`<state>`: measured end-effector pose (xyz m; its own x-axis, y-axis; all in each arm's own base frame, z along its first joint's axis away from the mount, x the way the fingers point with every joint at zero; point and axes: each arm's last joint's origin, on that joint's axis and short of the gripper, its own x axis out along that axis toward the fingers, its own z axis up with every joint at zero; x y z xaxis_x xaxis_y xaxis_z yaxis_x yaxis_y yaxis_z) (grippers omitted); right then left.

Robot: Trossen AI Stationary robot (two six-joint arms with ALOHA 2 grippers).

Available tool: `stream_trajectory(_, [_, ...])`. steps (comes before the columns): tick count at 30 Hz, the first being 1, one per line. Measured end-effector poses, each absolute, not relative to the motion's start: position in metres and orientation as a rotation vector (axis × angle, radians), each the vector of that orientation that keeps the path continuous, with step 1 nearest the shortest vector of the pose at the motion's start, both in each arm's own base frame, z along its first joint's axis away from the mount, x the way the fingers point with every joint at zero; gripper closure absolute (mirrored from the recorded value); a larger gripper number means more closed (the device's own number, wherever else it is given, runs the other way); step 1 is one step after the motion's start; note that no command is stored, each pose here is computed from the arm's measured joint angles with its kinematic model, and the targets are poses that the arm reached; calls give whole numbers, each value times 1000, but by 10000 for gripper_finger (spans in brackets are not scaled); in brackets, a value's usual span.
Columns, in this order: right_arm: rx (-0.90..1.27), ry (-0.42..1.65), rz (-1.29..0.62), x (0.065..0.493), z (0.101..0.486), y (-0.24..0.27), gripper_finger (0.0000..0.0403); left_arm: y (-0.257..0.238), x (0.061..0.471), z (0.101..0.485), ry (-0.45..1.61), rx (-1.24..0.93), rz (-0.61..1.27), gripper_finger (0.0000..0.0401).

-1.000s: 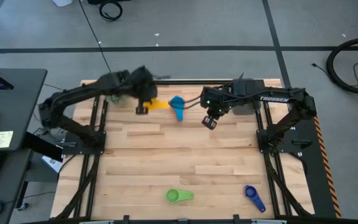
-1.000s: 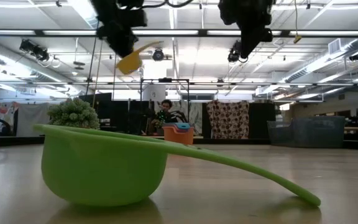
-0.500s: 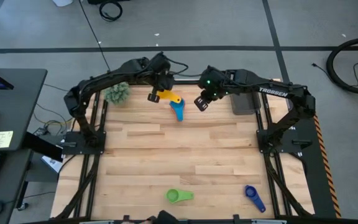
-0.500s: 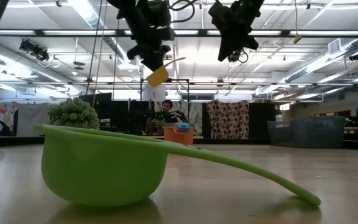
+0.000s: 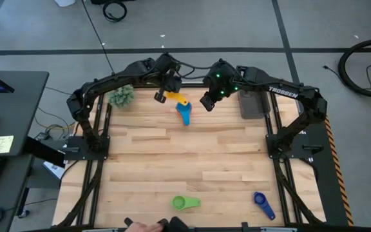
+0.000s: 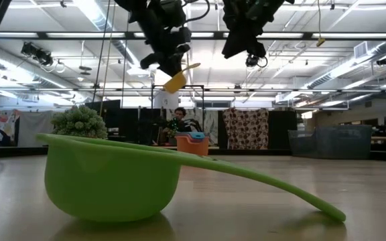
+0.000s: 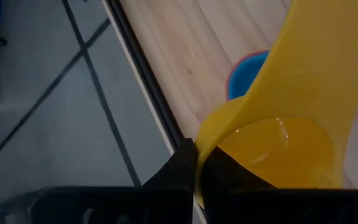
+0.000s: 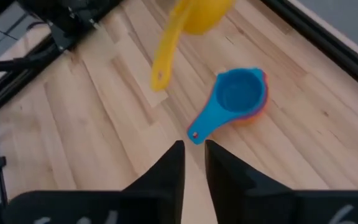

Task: Nest measuring cups in basket
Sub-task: Stack the yellow measuring cup on top of the light blue measuring cup

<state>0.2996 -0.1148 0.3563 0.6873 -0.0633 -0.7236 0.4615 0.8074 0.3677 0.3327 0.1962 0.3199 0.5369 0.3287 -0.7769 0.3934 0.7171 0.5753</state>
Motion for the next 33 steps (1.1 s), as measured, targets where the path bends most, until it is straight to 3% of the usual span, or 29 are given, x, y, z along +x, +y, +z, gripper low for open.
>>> stream_trajectory(11, [540,644,-286,307,365,-118,268,197,337,323,996,853,-30,390])
stream_trajectory(25, [587,633,-253,308,366,-117,264,182,368,312,922,967,-50,390])
stream_trajectory(33, [655,688,-231,308,344,-116,264,177,377,319,847,1036,6,390])
